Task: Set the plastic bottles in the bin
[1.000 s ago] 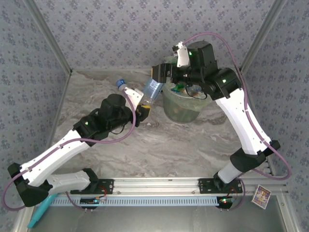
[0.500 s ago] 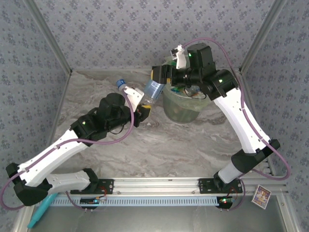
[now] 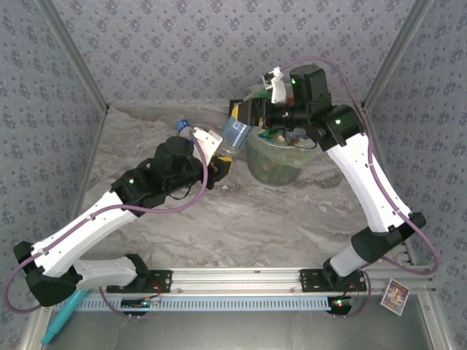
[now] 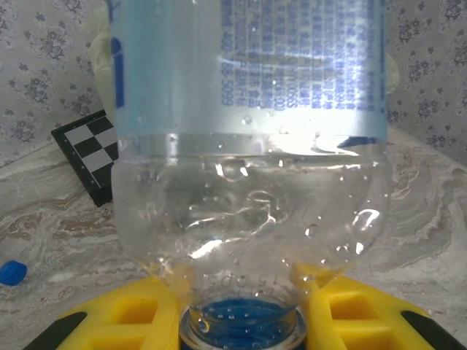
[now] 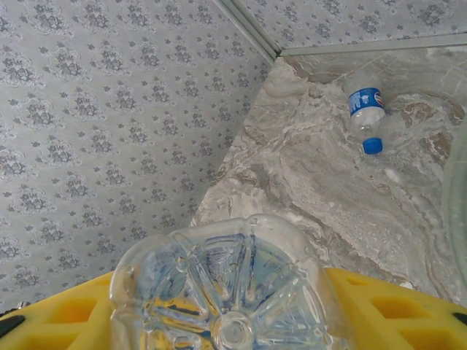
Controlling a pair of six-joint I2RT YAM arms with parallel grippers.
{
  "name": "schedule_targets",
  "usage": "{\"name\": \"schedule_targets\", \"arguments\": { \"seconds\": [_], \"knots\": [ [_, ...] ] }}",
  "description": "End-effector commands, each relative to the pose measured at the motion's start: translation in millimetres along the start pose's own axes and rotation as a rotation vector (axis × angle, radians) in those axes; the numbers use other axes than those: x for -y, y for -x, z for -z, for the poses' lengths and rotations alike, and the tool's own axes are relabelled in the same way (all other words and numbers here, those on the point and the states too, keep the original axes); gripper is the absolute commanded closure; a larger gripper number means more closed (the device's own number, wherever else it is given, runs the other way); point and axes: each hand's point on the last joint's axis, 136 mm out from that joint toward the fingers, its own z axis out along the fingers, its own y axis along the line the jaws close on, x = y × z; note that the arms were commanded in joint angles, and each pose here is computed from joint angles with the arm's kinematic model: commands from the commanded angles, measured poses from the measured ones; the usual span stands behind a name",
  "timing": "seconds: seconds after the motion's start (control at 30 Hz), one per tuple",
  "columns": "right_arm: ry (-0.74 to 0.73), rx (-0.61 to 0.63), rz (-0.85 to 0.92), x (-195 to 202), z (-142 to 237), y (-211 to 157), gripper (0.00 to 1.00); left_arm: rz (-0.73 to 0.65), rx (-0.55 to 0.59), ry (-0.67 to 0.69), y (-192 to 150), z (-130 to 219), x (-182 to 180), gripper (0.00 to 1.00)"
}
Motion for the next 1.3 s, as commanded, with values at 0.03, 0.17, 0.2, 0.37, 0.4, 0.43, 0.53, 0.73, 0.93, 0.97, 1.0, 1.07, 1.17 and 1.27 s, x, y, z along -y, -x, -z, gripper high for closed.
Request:
{"name": "schedule_targets", "arguments": {
  "seconds": [0.03, 0.17, 0.2, 0.37, 0.4, 0.43, 0.53, 0.73, 0.93, 0.97, 1.0, 1.07, 1.17, 1.27],
  "knots": [
    [0.037, 0.041, 0.019, -14.9, 23.2, 3.7, 0.49, -0.002, 0.064, -0.049, 24.7, 2.9, 11.5, 0.62],
    [-0.012, 0.12, 0.013, -2.4, 43.4, 19.0, 0.49, 0.005, 0.072, -0.031, 26.6, 3.7, 8.4, 0.28],
    [-0.041, 0.145, 0.008, 4.5, 50.2, 23.5, 0.49, 0.01, 0.077, -0.019, 27.6, 5.0, 5.9, 0.19],
    [-0.244, 0.274, 0.022, 44.6, 83.7, 43.1, 0.51, 0.025, 0.085, 0.033, 27.0, 7.9, -4.4, 0.0],
    [-0.3, 0.297, 0.038, 52.8, 90.8, 46.4, 0.5, 0.033, 0.088, 0.043, 27.3, 9.0, -6.9, 0.0],
    [-0.353, 0.314, 0.052, 61.3, 96.5, 49.4, 0.5, 0.041, 0.089, 0.051, 26.8, 9.5, -9.2, 0.0],
    [-0.496, 0.352, 0.097, 82.7, 112.3, 57.0, 0.5, 0.074, 0.095, 0.083, 26.3, 12.6, -18.4, 0.0],
    [-0.683, 0.381, 0.149, 116.7, 126.4, 66.1, 0.5, 0.159, 0.115, 0.142, 21.6, 21.8, -40.7, 0.0],
    [-0.754, 0.347, 0.173, 142.6, 115.2, 67.5, 0.5, 0.215, 0.135, 0.165, 17.3, 31.0, -54.2, 0.0],
    [-0.762, 0.337, 0.183, 146.1, 112.2, 67.8, 0.5, 0.219, 0.135, 0.167, 16.8, 31.7, -55.0, 0.0],
    [-0.755, 0.319, 0.179, 148.5, 106.6, 65.2, 0.5, 0.223, 0.136, 0.17, 16.2, 32.5, -56.1, 0.0],
    [-0.74, 0.286, 0.169, 151.4, 96.7, 58.6, 0.5, 0.225, 0.133, 0.178, 14.9, 33.4, -58.2, 0.0],
    [-0.73, 0.237, 0.171, 155.9, 82.1, 45.6, 0.49, 0.23, 0.133, 0.183, 13.7, 35.0, -59.9, 0.0],
    [-0.73, 0.182, 0.157, 166.1, 69.5, 31.6, 0.49, 0.235, 0.133, 0.187, 12.8, 35.0, -61.5, 0.0]
  ]
}}
